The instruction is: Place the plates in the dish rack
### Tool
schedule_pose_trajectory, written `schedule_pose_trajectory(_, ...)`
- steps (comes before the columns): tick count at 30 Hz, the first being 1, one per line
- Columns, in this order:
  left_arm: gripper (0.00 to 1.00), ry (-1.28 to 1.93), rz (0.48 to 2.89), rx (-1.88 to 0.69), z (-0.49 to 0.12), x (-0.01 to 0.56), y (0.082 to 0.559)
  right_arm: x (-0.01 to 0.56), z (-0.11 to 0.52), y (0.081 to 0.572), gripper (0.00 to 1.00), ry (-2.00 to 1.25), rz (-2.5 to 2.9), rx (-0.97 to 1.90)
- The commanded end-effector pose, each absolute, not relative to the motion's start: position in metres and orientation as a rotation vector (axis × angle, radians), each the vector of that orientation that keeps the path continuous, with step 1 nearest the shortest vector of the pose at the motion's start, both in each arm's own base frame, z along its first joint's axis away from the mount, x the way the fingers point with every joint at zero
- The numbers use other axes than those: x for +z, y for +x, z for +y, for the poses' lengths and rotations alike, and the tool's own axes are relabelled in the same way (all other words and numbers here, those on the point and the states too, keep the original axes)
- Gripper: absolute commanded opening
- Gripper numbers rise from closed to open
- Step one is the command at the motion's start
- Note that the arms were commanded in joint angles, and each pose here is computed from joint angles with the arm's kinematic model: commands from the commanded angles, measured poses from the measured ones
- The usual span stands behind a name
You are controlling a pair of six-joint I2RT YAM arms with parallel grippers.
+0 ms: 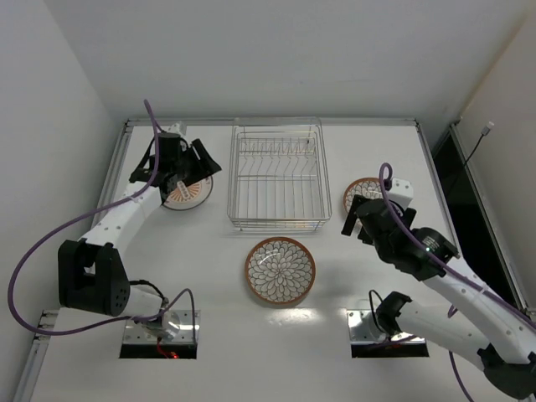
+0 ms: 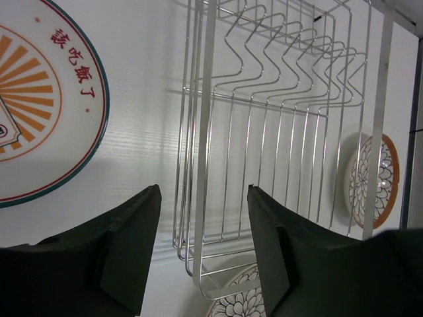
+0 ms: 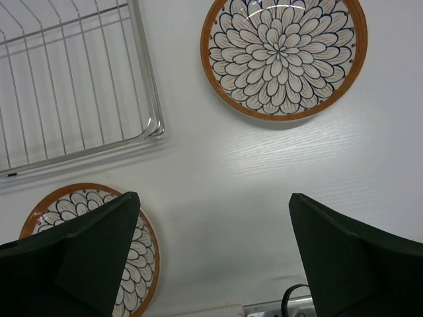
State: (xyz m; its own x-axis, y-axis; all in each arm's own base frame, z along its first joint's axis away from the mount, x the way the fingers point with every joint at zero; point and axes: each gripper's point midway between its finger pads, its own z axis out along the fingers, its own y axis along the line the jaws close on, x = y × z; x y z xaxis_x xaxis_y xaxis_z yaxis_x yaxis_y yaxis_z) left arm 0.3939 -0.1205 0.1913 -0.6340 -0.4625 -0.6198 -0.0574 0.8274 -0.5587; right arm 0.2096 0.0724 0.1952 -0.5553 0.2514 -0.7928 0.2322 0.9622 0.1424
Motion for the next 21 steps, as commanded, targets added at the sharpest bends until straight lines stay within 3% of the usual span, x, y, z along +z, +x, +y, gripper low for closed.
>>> schedule_pose_trajectory(1, 0.52, -0.362, 2.119, -0.593, -0.119, 0.21, 0.398, 0.205, 0.073, 0.223, 0.95, 0.316, 2.115, 0.01)
schedule_pose_trajectory(7, 0.52, -0.384, 1.998, -0.595, -0.12, 0.271, 0.406, 0.251, 0.038, 0.221, 1.0, 0.468, 1.844, 0.043)
schedule_pose_trajectory(12, 0.52, -0.366, 1.837, -0.561, -0.124, 0.338, 0.405, 0.272, 0.025, 0.238, 1.0, 0.424, 1.841, -0.173)
schedule_pose_trajectory(17, 0.52, -0.393, 1.877, -0.399, -0.107, 0.302, 0.413, 0.242, 0.046, 0.287, 1.0, 0.338, 1.981, -0.266)
schedule_pose_trajectory(21, 0.52, -0.376, 1.927, -0.401, -0.108, 0.279, 0.41, 0.226, 0.022, 0.311, 1.0, 0.424, 2.003, -0.231)
